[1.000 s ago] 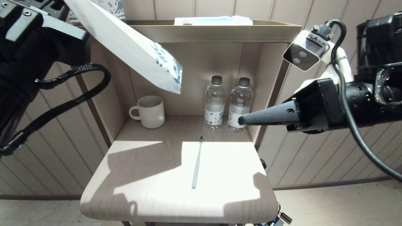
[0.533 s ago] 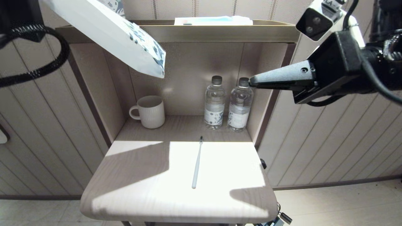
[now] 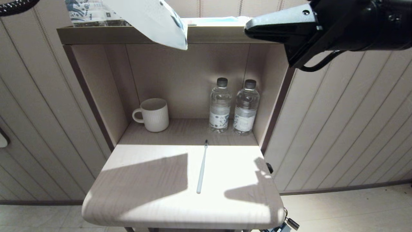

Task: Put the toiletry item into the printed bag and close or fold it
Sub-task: Hand it to the other hand

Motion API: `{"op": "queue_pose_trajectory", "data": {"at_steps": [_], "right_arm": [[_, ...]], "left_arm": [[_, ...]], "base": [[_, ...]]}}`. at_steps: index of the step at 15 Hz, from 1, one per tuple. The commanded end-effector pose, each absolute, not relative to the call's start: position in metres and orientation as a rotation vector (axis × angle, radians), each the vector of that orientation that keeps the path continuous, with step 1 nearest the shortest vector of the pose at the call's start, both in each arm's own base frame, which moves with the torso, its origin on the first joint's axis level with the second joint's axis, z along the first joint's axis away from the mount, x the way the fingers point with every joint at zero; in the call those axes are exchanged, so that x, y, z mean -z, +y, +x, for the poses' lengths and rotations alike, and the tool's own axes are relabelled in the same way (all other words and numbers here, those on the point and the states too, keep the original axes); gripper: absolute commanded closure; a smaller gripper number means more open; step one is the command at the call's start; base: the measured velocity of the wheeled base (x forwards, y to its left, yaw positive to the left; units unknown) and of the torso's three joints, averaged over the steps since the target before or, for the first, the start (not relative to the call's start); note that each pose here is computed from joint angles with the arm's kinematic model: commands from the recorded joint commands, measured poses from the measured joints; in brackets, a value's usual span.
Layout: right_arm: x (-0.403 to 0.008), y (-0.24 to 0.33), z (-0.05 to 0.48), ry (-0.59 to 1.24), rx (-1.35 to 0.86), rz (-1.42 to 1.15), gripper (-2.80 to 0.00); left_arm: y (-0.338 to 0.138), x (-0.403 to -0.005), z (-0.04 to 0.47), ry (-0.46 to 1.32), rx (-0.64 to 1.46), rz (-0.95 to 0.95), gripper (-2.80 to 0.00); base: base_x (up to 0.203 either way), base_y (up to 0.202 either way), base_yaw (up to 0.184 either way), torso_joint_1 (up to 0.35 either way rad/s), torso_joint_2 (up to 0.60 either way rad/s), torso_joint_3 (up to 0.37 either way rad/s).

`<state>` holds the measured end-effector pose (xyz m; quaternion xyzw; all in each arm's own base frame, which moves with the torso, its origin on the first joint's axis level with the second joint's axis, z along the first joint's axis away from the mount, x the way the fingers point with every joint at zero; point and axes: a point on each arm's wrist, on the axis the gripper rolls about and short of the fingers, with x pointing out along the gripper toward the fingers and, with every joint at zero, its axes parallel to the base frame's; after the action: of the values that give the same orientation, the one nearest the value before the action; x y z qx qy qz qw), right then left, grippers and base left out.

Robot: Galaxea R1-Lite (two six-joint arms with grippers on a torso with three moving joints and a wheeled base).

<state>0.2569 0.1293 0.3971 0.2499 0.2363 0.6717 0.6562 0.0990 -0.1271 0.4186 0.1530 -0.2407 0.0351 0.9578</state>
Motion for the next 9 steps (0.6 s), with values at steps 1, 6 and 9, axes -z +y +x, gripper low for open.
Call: {"op": "queue_pose_trajectory", "data": {"at_steps": [1,6,9], "right_arm": [[-0.392,0.137,0.269,0.575,-1.526,0.589,0.00],[-0.400,0.120,0.257,0.577,-1.432,0.678,0.00],[-0.399,0.119,0.264,0.592,-1.423,0.762,0.00]], "left_arm": [[-0.133,-0.428,0.091,-0.481,-0.040,0.280,0.00],[-0.148,-0.446,0.085,-0.440,-0.038,0.240,0.00],[-0.151,-0.452,0.087,-0.410,-0.074,0.220,0.00]], "base": [[0.000,0.000,0.000,0.000,0.00,0.000],[0.000,0.000,0.000,0.000,0.00,0.000],[0.000,0.000,0.000,0.000,0.00,0.000]]}}
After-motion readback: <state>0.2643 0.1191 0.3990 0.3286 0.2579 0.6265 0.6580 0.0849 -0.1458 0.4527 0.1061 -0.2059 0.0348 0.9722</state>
